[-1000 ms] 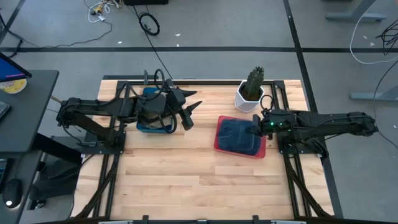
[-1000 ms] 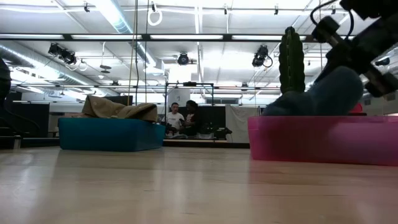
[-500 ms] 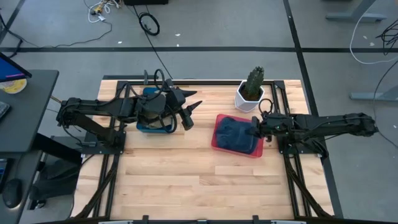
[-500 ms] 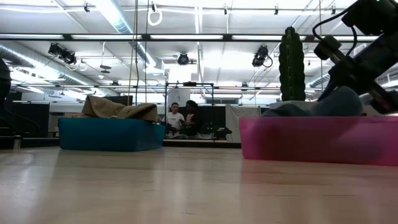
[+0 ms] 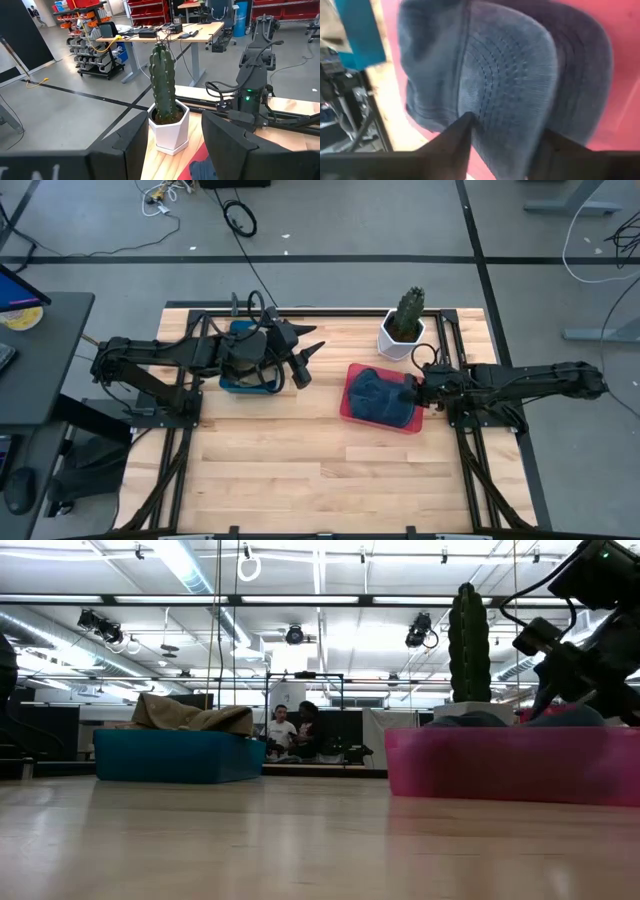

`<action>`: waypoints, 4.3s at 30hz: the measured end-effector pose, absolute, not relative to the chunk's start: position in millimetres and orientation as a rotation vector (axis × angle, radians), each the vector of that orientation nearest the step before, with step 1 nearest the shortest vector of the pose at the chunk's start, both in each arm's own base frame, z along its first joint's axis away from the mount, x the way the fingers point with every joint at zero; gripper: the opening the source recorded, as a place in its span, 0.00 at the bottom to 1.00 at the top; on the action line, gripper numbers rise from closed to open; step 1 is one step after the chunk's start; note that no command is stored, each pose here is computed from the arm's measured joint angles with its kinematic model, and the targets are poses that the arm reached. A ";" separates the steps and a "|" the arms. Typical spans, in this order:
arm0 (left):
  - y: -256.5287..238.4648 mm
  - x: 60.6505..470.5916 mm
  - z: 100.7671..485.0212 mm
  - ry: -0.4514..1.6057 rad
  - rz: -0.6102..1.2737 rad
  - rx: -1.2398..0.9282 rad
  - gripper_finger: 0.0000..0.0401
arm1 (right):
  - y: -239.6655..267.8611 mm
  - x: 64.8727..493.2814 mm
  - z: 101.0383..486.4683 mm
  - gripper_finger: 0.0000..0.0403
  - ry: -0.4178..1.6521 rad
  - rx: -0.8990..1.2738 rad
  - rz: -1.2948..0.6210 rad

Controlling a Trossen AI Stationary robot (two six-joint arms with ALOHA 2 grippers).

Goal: Pick & Place hat
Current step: Put the blue cap into the red bin, then return to Home Position

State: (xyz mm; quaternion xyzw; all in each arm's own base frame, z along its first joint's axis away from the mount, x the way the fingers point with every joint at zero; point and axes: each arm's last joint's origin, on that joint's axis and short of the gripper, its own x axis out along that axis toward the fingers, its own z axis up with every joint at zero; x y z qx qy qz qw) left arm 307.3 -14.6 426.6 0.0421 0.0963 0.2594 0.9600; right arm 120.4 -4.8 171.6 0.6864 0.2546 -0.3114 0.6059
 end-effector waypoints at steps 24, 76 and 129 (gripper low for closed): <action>-14.5 306.4 423.5 0.226 0.525 0.098 0.47 | -3.5 110.4 226.3 0.65 0.713 1.518 -0.760; -7.4 296.9 346.2 -0.081 0.272 -0.031 0.03 | 1.5 104.8 321.7 0.01 0.845 1.127 -0.603; 8.5 88.1 234.1 -0.608 0.168 -0.098 0.01 | 5.2 102.8 320.5 0.01 0.933 1.138 -0.523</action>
